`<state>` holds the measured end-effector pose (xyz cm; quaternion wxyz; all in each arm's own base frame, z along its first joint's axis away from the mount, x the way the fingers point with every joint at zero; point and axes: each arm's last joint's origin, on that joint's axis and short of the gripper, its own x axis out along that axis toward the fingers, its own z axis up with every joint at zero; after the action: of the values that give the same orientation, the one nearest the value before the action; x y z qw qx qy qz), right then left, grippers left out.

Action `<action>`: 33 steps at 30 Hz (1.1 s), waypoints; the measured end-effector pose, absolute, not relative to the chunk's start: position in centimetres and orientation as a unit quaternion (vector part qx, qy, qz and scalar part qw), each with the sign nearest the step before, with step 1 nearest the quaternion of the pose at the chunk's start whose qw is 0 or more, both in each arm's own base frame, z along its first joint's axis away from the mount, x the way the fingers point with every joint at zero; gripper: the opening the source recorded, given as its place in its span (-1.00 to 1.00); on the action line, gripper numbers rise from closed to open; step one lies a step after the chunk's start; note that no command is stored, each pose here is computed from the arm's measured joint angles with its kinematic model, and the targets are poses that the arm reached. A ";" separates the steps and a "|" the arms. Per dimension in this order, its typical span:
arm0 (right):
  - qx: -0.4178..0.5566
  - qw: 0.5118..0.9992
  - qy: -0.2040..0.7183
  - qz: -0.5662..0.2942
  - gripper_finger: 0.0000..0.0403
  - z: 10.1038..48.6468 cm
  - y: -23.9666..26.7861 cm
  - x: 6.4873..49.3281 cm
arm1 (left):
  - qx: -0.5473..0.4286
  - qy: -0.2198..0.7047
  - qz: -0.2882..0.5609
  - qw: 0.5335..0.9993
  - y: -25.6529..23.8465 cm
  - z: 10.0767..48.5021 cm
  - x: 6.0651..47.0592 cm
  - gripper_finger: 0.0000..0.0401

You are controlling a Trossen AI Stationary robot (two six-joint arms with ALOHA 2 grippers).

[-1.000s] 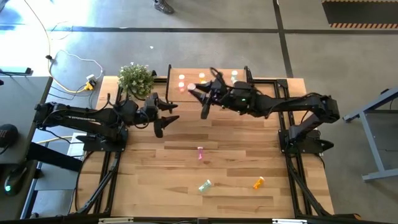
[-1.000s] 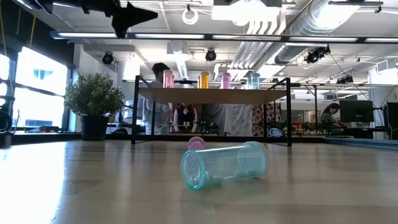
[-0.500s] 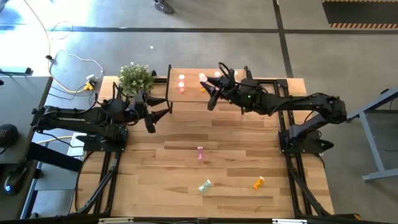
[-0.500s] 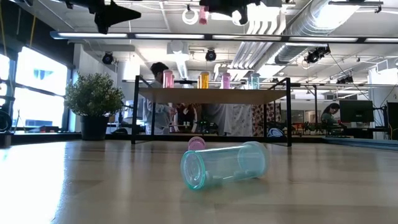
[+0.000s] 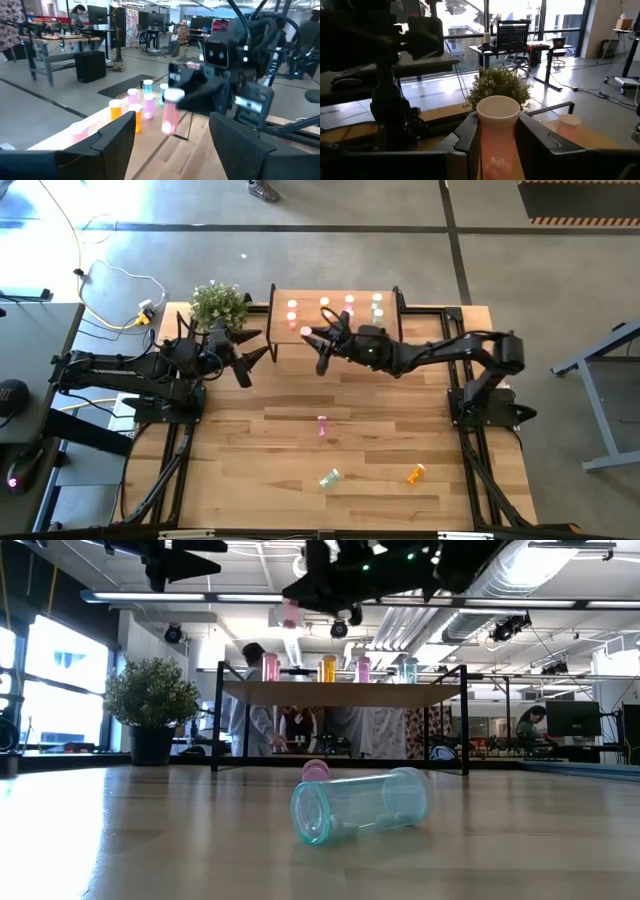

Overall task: Pick and place medicine bottles onto shelf by color
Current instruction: Put the pink pill bottle on the shelf aligned with the other pink pill bottles

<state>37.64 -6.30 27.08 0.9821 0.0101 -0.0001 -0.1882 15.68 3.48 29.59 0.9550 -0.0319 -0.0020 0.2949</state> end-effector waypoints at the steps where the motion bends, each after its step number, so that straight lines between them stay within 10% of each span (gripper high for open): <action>1: 0.011 0.982 -0.006 -0.187 -0.54 26.8 -6.4 38.2 | -0.030 -0.001 0.295 0.955 3.5 29.6 15.7 0.20; 33: 0.014 0.967 0.004 -0.255 -0.54 21.9 -9.0 42.9 | 0.030 0.016 0.307 0.951 3.6 29.6 15.6 0.20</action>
<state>42.89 -9.03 21.95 0.9668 0.0137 0.0045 -0.2550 15.64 3.56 29.60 0.9510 0.0299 0.0161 0.3074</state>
